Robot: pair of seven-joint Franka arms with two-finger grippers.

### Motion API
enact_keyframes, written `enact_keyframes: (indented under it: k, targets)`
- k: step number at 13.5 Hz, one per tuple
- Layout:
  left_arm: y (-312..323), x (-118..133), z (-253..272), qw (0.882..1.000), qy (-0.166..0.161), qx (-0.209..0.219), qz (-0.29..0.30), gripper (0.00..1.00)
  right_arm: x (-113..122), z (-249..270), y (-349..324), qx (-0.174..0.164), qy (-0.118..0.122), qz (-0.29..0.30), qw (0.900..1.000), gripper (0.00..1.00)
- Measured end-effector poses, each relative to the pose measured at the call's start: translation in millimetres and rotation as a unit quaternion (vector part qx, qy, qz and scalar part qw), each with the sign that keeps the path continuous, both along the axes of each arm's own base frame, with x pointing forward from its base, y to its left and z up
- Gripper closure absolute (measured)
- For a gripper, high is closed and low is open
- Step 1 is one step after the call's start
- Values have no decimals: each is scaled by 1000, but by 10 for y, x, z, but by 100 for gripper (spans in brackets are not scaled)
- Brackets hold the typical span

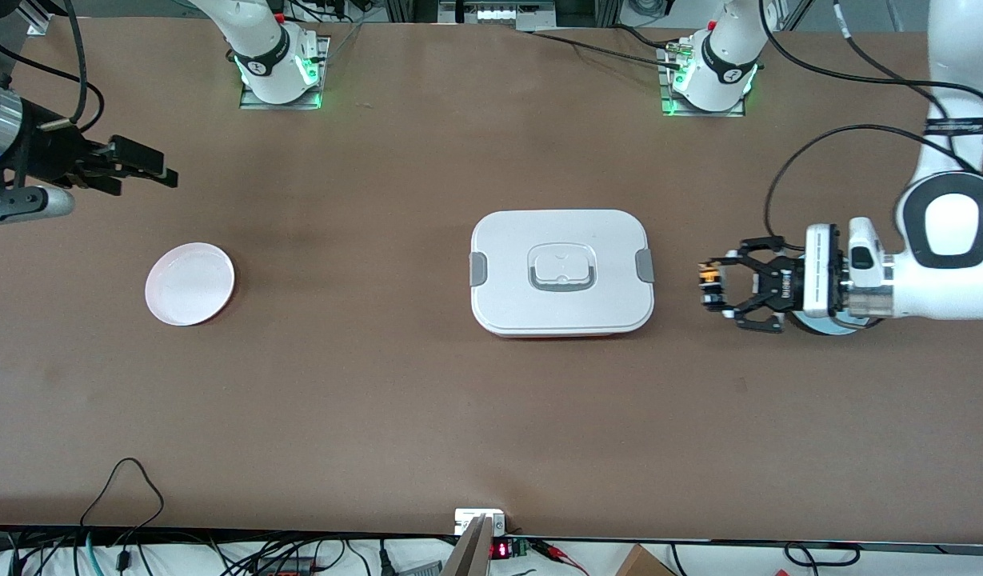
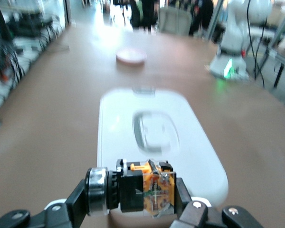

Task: Transfer orange switch to right arm and place
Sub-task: 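Lift the switch with the left gripper while the right gripper approaches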

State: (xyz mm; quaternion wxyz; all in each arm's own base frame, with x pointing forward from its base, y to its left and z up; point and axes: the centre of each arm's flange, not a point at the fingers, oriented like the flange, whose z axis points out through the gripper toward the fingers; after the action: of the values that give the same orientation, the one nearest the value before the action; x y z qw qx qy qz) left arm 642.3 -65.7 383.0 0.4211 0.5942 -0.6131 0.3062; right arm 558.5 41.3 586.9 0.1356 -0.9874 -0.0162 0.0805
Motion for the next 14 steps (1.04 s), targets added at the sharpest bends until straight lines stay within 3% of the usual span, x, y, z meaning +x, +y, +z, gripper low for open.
enact_keyframes:
  k: [5, 9, 12, 14]
  targets:
    - [-1326, -149, 244, 989, 27, -145, -31, 26, 58, -147, 279, 112, 35, 1, 993, 0]
    - [-2307, -296, 281, 975, 53, -217, 8, 26, 176, -512, 520, 211, 95, 7, 973, 0]
    - [-3082, -514, 356, 971, 57, -225, 60, 26, 214, -615, 652, 273, 115, 3, 955, 0]
    - [-3374, -609, 446, 973, 44, -213, 77, 26, 219, -581, 743, 325, 121, -5, 938, 0]
